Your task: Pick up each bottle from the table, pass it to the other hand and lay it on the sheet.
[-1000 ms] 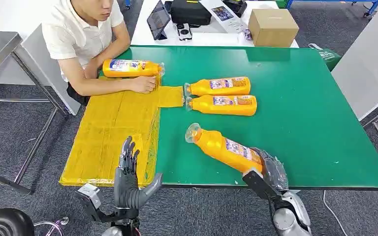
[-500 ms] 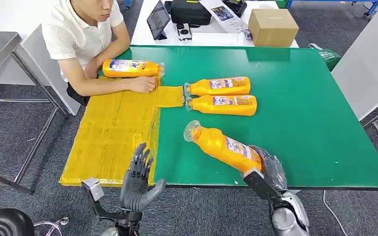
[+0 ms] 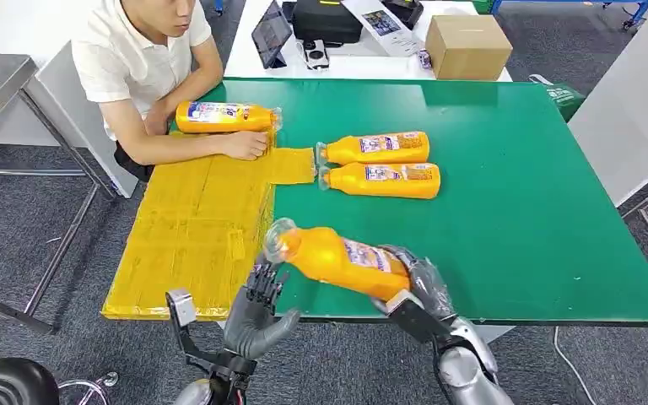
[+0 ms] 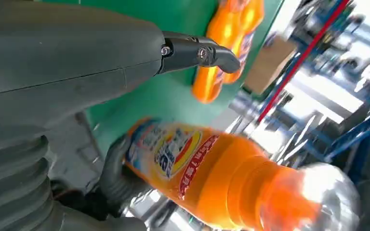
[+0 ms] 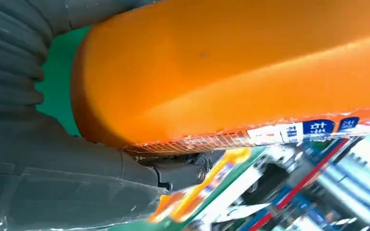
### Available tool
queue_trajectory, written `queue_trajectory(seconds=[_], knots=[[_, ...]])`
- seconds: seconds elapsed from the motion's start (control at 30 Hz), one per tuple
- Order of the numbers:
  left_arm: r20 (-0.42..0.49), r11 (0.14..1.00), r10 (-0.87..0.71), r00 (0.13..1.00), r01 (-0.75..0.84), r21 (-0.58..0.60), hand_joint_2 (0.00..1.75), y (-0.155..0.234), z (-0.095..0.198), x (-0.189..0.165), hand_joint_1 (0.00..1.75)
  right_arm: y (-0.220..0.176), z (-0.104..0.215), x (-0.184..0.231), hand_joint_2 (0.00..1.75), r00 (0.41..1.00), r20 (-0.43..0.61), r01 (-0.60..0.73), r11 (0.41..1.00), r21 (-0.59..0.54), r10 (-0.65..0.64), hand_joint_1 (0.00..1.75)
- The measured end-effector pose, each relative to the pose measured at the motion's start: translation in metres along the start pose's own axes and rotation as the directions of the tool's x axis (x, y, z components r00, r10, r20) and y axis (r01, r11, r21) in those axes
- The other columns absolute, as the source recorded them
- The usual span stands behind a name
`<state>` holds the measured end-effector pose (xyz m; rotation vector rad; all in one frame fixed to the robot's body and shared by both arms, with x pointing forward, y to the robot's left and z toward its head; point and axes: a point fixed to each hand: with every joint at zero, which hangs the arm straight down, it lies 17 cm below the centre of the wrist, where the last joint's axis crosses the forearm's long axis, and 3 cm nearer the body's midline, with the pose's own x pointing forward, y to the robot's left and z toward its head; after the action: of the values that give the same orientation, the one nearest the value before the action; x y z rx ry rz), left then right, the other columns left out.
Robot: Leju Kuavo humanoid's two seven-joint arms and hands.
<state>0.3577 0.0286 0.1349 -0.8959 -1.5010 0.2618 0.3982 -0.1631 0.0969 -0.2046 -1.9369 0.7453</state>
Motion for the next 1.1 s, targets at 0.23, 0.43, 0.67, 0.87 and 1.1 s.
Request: queue_trajectory(seconds=[0.23, 0.43, 0.67, 0.87, 1.1], knots=[[-0.010, 1.000, -0.008, 1.000, 0.008, -0.009, 1.75, -0.001, -0.014, -0.002, 0.00, 0.024, -0.012, 0.022, 1.75, 0.997, 0.055, 0.044, 0.998, 0.047, -0.046, 1.75], [-0.035, 0.999, 0.024, 0.999, -0.025, -0.043, 1.75, -0.007, -0.026, 0.002, 0.00, 0.040, -0.018, 0.028, 1.75, 0.993, 0.057, 0.095, 0.992, 0.081, -0.099, 1.75], [-0.024, 1.000, -0.008, 1.000, 0.007, -0.028, 1.75, -0.009, -0.036, 0.002, 0.00, 0.056, -0.033, 0.037, 1.75, 0.989, 0.066, 0.125, 0.985, 0.118, -0.133, 1.75], [-0.028, 1.000, -0.011, 1.000, 0.011, -0.027, 1.75, -0.009, -0.039, 0.001, 0.00, 0.063, -0.036, 0.038, 1.75, 0.988, 0.063, 0.130, 0.983, 0.133, -0.139, 1.75], [-0.002, 1.000, -0.029, 1.000, 0.029, -0.012, 1.75, -0.011, -0.046, 0.006, 0.00, 0.080, -0.037, 0.041, 1.75, 0.987, 0.049, 0.144, 0.974, 0.174, -0.154, 1.75]])
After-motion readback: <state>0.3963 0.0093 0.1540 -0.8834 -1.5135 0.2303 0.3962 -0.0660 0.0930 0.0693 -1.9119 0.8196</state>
